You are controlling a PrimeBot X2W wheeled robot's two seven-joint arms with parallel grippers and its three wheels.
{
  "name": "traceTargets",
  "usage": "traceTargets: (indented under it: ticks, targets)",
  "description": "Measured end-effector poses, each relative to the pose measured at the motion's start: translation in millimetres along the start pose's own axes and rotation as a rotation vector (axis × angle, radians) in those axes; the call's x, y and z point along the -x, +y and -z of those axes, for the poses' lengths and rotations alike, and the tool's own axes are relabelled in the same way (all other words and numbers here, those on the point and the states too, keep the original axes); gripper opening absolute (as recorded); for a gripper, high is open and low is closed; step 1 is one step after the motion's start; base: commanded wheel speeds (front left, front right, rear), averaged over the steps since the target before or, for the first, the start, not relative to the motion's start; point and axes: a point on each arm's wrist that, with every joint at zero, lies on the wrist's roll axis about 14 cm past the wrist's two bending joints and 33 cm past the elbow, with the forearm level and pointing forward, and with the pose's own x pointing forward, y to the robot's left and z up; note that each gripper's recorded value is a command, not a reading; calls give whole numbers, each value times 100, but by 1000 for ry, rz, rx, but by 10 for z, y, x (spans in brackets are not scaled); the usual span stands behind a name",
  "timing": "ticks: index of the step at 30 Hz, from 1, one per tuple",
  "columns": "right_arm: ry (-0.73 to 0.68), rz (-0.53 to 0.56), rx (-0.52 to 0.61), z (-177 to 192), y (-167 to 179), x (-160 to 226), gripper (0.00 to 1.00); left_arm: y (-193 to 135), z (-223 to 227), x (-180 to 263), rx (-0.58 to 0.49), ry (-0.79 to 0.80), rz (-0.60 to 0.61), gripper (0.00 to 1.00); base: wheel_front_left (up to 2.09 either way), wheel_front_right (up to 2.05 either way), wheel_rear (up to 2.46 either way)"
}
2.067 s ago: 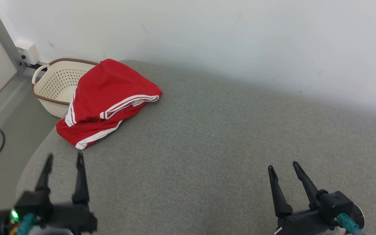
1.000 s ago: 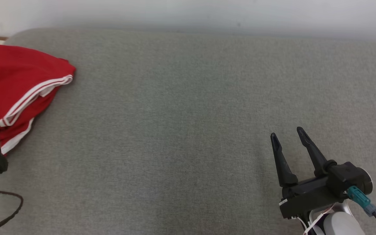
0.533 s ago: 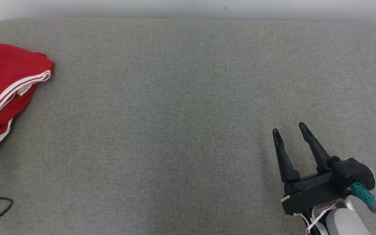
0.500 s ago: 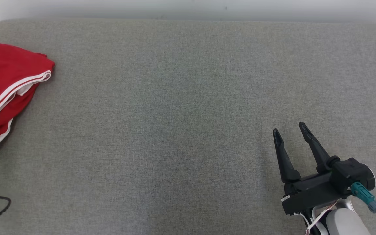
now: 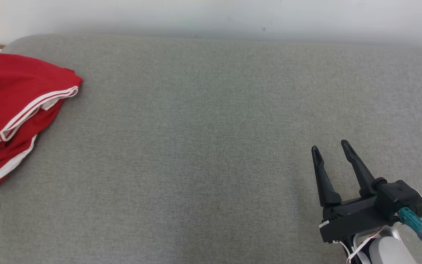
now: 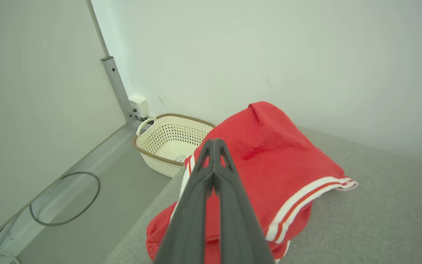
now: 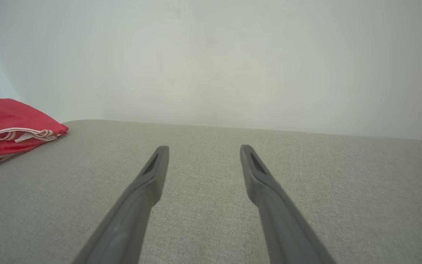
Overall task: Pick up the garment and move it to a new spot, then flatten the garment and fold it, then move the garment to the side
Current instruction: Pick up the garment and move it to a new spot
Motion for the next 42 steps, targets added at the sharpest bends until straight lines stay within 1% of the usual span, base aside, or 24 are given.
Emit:
traceTargets:
  ticks: [5, 10, 11, 12, 13, 14, 20, 23, 28, 33, 42]
  targets:
    - [-33, -15, 2, -119, 82, -27, 100, 18, -469, 121, 10, -163, 4, 0, 0, 0, 0]
    - [-68, -38, 7, -247, 185, -42, 100, 55, -847, 389, 34, -318, -7, 0, 0, 0, 0]
    - [-74, -41, 10, -269, 200, -45, 100, 73, -903, 459, 42, -347, -16, 5, 0, 0, 0]
    - [-80, -46, 10, -290, 226, -48, 100, 83, -939, 535, 47, -368, -18, 46, 0, 0, 0]
    - [-85, -52, 9, -310, 251, -52, 100, 84, -969, 614, 54, -387, -18, 81, 0, 0, 0]
    - [-92, -57, 9, -333, 276, -59, 100, 96, -976, 691, 57, -400, -23, 100, 0, 0, 0]
    - [-116, -86, 16, -430, 399, -80, 100, 145, -999, 1168, 78, -468, -42, 100, 0, 0, 0]
    - [-124, -95, 16, -465, 445, -84, 100, 152, -911, 1392, 75, -472, -50, 100, 0, 0, 0]
    - [-123, -106, 9, -467, 521, -60, 100, 112, -708, 1696, 67, -440, -38, 100, 0, 0, 0]
    - [-113, -123, 5, -451, 618, -23, 100, 119, -487, 1908, 78, -390, -37, 100, 0, 0, 0]
    - [-91, -142, 0, -419, 764, 84, 100, 127, -175, 2140, 64, -310, -26, 100, 0, 0, 0]
